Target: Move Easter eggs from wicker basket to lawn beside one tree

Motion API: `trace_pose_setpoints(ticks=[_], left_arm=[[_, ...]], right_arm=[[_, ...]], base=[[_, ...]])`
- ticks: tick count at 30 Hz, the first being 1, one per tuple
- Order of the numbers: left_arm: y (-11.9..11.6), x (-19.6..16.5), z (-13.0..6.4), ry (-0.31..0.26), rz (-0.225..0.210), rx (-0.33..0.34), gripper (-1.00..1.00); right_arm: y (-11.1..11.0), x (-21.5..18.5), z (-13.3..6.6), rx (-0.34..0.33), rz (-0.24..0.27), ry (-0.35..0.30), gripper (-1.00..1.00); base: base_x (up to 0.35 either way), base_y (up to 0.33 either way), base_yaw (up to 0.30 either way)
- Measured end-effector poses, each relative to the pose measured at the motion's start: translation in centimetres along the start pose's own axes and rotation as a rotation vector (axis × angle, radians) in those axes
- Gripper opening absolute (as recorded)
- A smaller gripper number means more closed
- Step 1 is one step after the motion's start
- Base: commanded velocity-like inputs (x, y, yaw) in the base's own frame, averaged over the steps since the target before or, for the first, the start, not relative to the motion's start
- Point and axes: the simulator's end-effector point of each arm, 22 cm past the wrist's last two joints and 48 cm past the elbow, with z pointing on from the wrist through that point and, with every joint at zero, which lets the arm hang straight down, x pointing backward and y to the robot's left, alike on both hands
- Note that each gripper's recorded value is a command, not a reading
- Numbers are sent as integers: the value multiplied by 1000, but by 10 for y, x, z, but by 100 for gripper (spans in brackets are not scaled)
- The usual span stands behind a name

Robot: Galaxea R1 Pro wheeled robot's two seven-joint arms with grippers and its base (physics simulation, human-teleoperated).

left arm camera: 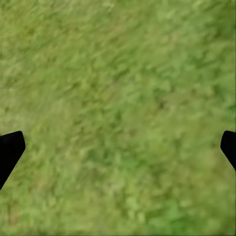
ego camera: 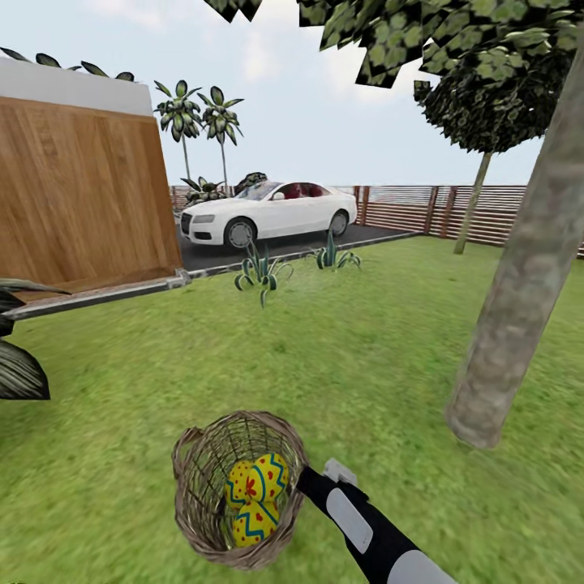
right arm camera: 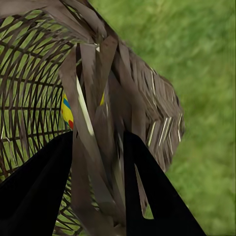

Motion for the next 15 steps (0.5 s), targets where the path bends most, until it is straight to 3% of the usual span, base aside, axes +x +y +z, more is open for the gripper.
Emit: trace_pose_setpoints(ticks=[7, 15], left_arm=[[0, 0, 0, 1, 0, 1, 100], [1, -1, 0, -1, 2, 3, 100]], right_arm=[[0, 0, 0, 1, -1, 0, -100], [-1, 0, 0, 1, -1, 0, -100]], base=[[56, 316, 9], [10, 325, -224]])
